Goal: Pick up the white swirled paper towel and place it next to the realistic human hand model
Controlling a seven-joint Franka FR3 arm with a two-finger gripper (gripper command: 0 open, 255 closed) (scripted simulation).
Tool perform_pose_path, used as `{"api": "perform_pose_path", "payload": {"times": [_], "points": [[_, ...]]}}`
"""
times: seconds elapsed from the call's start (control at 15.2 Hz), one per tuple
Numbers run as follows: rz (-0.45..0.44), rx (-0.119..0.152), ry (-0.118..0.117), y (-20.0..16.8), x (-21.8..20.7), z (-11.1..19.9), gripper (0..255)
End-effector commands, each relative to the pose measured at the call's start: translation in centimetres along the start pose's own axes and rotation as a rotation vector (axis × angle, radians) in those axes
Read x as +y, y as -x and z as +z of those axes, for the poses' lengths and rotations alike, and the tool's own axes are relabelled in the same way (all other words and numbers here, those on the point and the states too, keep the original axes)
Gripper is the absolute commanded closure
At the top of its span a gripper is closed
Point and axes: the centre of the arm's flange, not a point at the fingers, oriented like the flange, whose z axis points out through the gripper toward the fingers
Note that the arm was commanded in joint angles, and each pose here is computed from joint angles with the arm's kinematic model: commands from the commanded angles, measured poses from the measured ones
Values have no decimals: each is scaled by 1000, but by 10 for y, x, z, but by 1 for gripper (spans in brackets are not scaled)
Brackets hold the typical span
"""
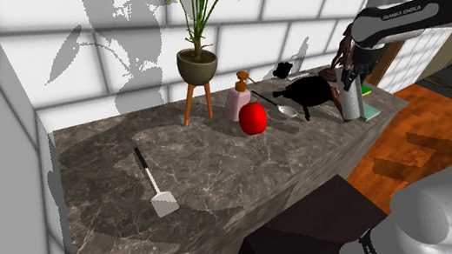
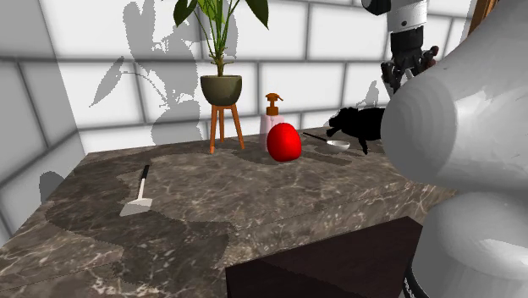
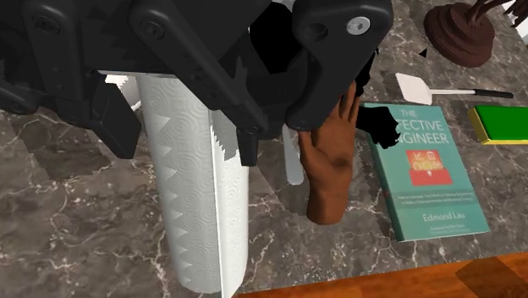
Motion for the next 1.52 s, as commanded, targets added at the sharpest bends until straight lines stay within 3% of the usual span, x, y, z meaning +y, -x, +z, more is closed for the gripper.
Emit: {"api": "perform_pose_path", "payload": {"times": [0.0, 1.45], "points": [[-2, 0, 1, -3, 10, 9, 255], [-2, 0, 1, -2, -20, 121, 255]]}}
